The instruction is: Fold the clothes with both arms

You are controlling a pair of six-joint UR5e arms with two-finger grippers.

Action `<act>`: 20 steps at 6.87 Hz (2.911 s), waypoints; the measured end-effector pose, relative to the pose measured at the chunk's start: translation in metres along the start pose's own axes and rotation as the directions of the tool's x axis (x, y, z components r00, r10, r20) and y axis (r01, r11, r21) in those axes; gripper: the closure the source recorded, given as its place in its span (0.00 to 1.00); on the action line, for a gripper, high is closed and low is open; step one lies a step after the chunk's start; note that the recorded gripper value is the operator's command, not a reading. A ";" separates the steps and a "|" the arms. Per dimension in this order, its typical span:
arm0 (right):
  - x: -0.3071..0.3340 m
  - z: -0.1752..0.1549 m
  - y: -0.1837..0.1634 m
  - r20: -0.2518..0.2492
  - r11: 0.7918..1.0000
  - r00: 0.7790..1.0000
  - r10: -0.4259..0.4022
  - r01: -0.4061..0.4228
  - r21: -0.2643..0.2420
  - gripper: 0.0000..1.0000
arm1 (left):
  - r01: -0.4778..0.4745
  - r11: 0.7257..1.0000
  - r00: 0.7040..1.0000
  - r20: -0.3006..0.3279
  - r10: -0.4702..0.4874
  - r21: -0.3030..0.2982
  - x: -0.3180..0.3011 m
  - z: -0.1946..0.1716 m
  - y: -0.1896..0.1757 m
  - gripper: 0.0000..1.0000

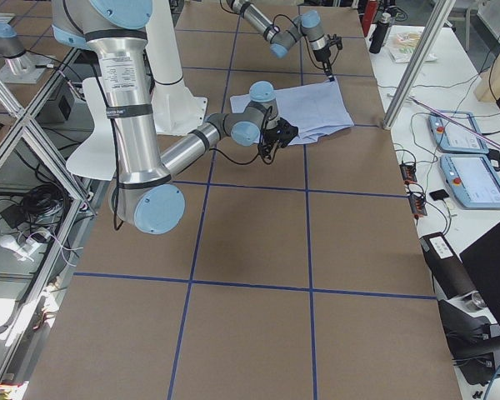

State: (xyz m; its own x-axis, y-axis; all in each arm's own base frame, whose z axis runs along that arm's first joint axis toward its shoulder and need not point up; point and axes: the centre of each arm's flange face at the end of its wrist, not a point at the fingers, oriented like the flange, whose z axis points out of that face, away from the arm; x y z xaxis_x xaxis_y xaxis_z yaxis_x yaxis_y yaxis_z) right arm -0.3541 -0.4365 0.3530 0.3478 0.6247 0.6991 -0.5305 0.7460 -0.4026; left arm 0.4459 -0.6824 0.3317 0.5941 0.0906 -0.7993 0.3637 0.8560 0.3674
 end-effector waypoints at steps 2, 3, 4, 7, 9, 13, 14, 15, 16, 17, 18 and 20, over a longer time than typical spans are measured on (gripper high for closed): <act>-0.017 0.002 0.040 0.031 0.999 0.999 -0.026 0.027 -0.026 0.00 | -0.006 1.000 0.999 -0.032 0.005 -0.008 -0.003 -0.012 -0.030 0.42; -0.024 0.013 0.080 0.052 1.000 0.999 -0.011 0.012 -0.010 0.00 | -0.004 0.999 0.997 -0.078 0.000 -0.053 -0.009 -0.042 -0.029 0.42; -0.023 0.027 0.126 0.069 1.000 0.997 0.022 -0.023 0.012 0.00 | -0.001 0.996 0.995 -0.104 -0.008 -0.089 -0.018 -0.081 -0.017 0.41; -0.002 0.062 0.224 0.045 0.985 0.984 0.173 -0.174 0.019 0.00 | 0.018 0.993 0.993 -0.112 -0.031 -0.120 -0.031 -0.155 0.016 0.40; 0.002 0.073 0.255 0.035 0.975 0.976 0.215 -0.217 0.042 0.01 | 0.027 0.992 0.993 -0.108 -0.041 -0.125 -0.032 -0.158 0.020 0.39; -0.029 0.092 0.245 0.071 0.956 0.961 0.267 -0.273 0.107 0.03 | 0.051 0.991 0.992 -0.105 -0.064 -0.125 -0.031 -0.158 0.023 0.39; -0.031 0.093 0.246 0.071 0.954 0.960 0.272 -0.278 0.108 0.06 | 0.053 0.991 0.992 -0.104 -0.066 -0.126 -0.031 -0.158 0.024 0.39; -0.032 0.094 0.247 0.069 0.954 0.959 0.274 -0.280 0.107 0.08 | 0.053 0.990 0.992 -0.103 -0.067 -0.127 -0.031 -0.158 0.024 0.39; -0.031 0.095 0.248 0.064 0.954 0.959 0.275 -0.281 0.109 0.07 | 0.053 0.990 0.992 -0.103 -0.067 -0.128 -0.031 -0.157 0.024 0.39; -0.030 0.096 0.250 0.051 0.954 0.961 0.273 -0.277 0.115 0.07 | 0.054 0.990 0.992 -0.104 -0.068 -0.129 -0.031 -0.158 0.025 0.39; -0.029 0.094 0.252 0.033 0.954 0.962 0.271 -0.273 0.123 0.07 | 0.055 0.990 0.992 -0.104 -0.069 -0.130 -0.031 -0.158 0.025 0.39; -0.029 0.088 0.255 0.015 0.955 0.963 0.269 -0.269 0.127 0.08 | 0.055 0.990 0.992 -0.104 -0.069 -0.131 -0.032 -0.157 0.025 0.38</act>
State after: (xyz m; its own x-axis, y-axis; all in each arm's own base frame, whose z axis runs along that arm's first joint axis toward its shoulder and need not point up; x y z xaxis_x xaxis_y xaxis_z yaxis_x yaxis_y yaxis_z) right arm -0.5673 -0.2852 0.2817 0.1803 0.7990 0.5736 -0.6984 0.5147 -0.4974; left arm 0.3233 -0.5836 0.2913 0.4896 0.0835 -0.8679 0.2990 0.9190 0.2571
